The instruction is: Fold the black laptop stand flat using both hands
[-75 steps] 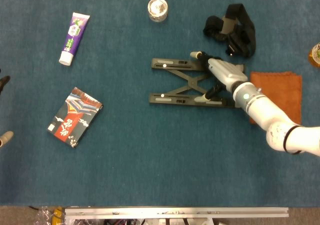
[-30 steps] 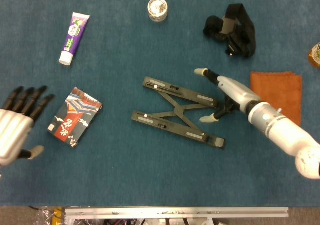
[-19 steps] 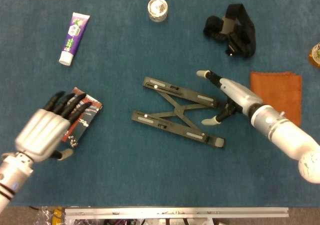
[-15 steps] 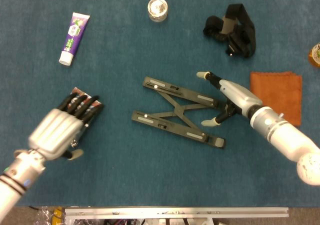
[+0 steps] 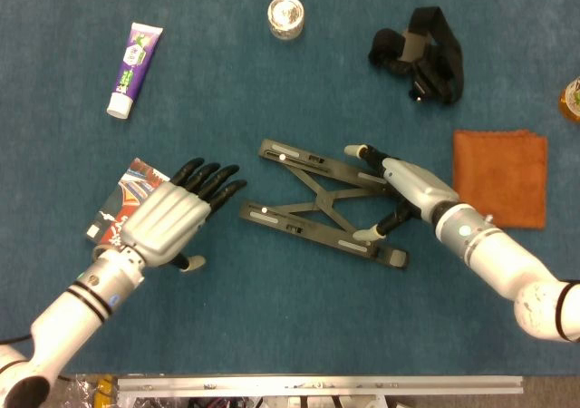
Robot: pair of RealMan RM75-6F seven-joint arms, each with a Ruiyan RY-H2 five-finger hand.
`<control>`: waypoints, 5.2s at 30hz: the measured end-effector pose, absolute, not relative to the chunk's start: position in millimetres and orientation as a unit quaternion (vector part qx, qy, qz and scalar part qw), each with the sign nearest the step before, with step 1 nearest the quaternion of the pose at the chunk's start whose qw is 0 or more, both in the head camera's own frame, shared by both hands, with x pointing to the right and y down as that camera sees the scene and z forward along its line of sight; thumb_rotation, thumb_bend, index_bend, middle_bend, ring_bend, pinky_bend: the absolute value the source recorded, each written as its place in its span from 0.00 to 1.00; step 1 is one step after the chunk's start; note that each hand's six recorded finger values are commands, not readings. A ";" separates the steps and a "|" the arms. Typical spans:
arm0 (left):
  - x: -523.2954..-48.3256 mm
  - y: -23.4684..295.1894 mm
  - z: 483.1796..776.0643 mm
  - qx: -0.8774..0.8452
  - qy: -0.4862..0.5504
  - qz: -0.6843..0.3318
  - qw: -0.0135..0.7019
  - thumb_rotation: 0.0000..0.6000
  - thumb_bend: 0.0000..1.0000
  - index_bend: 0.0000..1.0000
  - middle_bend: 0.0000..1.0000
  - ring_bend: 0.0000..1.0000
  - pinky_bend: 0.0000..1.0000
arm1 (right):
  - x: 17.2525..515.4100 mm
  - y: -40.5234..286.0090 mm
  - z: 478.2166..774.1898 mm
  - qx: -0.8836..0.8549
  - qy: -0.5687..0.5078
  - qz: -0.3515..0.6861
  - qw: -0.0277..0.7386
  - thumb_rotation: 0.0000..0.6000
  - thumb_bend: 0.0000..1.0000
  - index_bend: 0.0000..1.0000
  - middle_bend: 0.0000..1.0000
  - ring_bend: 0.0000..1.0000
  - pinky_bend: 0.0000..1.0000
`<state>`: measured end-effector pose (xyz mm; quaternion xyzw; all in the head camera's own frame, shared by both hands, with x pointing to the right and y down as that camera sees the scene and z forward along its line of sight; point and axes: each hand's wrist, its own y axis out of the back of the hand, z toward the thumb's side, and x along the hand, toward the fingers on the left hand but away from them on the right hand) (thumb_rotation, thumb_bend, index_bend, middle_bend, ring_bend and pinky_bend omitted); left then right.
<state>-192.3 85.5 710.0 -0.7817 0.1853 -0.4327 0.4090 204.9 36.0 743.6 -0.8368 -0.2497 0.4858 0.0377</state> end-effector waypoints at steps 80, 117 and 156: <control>-123.6 48.3 788.1 -0.805 0.260 -0.434 0.311 1.00 0.13 0.00 0.00 0.00 0.00 | 167.0 46.0 766.4 -0.852 -0.241 0.465 -0.017 0.98 0.00 0.00 0.06 0.00 0.00; -124.1 46.8 791.6 -0.808 0.270 -0.432 0.295 1.00 0.13 0.00 0.00 0.00 0.00 | 134.5 73.4 757.0 -0.878 -0.194 0.436 -0.038 0.97 0.00 0.00 0.08 0.01 0.00; -254.8 -7.5 696.9 -0.697 0.420 -0.436 0.384 1.00 0.13 0.00 0.00 0.00 0.00 | 254.4 17.8 674.7 -0.796 -0.343 0.441 0.233 0.97 0.00 0.00 0.02 0.01 0.00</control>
